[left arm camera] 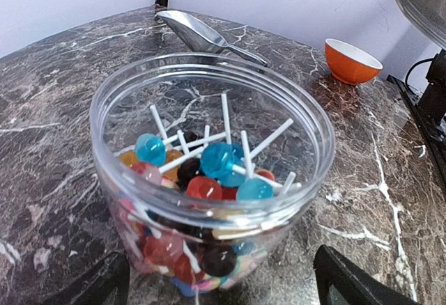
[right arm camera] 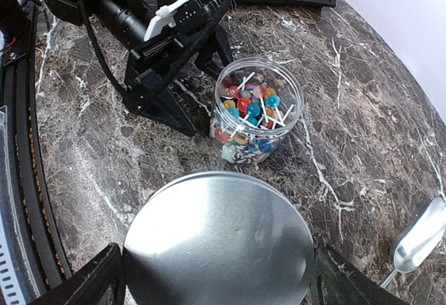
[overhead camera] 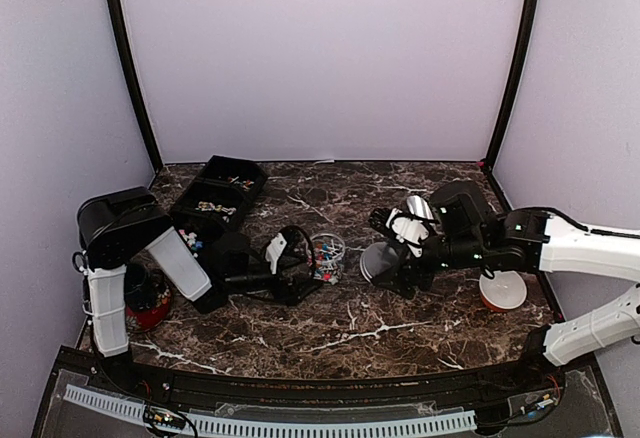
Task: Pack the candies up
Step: Pick up the packing box from the center of the board.
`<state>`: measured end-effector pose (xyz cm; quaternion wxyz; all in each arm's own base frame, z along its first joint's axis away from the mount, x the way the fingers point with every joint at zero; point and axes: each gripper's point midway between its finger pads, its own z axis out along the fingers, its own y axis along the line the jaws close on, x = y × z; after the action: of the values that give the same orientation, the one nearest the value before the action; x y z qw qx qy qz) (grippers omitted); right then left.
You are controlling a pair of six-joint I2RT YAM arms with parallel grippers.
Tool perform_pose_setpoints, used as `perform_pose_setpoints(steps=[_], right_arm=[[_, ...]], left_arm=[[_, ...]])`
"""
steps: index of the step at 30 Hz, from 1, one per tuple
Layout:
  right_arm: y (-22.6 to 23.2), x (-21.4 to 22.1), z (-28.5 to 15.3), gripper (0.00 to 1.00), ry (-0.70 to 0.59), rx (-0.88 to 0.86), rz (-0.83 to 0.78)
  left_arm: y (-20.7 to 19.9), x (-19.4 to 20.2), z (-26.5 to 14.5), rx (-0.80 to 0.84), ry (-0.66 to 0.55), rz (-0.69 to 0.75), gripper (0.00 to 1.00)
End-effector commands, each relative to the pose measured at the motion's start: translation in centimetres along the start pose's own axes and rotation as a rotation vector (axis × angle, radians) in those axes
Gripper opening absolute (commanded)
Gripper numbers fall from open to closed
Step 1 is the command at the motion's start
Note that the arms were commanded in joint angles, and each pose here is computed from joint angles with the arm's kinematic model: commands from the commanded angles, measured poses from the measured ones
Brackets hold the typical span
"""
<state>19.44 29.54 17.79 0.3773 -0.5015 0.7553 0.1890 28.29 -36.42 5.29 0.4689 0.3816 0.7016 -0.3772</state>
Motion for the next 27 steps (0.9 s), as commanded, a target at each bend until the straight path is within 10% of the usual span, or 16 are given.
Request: perform_pose_setpoints(steps=[1,27], right_arm=[[-0.9,-0.9,-1.1,0.86,-0.023,0.034,0.012],[-2.3,-3.4,-1.9,0.88,-0.015,0.074,-0.014]], left_arm=[[-0.2,-1.5,1.0,0.038,-0.055,0.110,0.94],[-1.0,0.2,5.1,0.197,-0.071,0.153,0.82]])
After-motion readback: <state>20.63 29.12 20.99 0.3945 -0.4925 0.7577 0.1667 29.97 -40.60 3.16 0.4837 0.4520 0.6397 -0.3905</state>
